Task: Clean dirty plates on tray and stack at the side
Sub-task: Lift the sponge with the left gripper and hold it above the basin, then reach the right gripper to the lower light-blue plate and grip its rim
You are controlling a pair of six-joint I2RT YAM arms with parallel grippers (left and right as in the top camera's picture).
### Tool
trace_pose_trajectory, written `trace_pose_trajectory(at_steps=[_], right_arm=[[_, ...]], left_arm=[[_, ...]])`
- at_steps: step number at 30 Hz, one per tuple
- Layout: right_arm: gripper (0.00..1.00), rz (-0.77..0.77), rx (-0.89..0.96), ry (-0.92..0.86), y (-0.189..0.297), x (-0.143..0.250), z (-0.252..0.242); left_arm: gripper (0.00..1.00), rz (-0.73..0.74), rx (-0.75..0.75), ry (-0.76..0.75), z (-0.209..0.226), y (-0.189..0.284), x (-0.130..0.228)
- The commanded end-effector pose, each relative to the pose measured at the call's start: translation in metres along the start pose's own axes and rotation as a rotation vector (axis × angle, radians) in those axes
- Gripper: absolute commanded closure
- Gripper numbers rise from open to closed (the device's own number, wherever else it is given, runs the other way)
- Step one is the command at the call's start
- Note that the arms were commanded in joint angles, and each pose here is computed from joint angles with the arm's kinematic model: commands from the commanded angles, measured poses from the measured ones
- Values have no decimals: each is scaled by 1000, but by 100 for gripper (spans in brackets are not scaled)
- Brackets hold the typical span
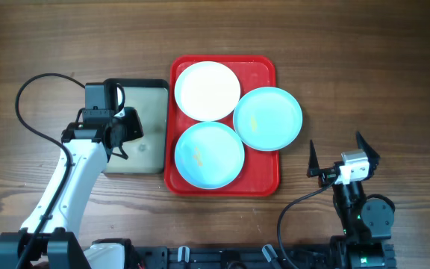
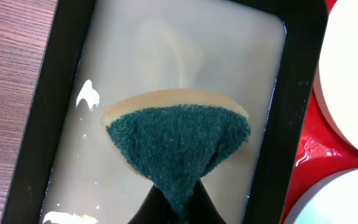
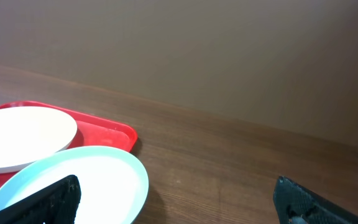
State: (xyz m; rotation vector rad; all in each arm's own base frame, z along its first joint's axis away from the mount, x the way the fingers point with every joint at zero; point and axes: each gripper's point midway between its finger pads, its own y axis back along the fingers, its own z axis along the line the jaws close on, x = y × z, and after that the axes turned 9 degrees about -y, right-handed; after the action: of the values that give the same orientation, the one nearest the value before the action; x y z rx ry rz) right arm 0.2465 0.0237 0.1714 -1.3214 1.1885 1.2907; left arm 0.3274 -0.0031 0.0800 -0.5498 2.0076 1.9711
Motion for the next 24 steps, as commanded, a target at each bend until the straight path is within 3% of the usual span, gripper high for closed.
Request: trace_pose_trajectory(at_steps=[1,24], right_arm=[[0,-7,-4,11,0,-1,2],[0,-7,-10,11,0,-1,3]], left_arm=[[96,-16,19,-14,-5,2,-8],[96,10,37,-18,-8,-1,1]])
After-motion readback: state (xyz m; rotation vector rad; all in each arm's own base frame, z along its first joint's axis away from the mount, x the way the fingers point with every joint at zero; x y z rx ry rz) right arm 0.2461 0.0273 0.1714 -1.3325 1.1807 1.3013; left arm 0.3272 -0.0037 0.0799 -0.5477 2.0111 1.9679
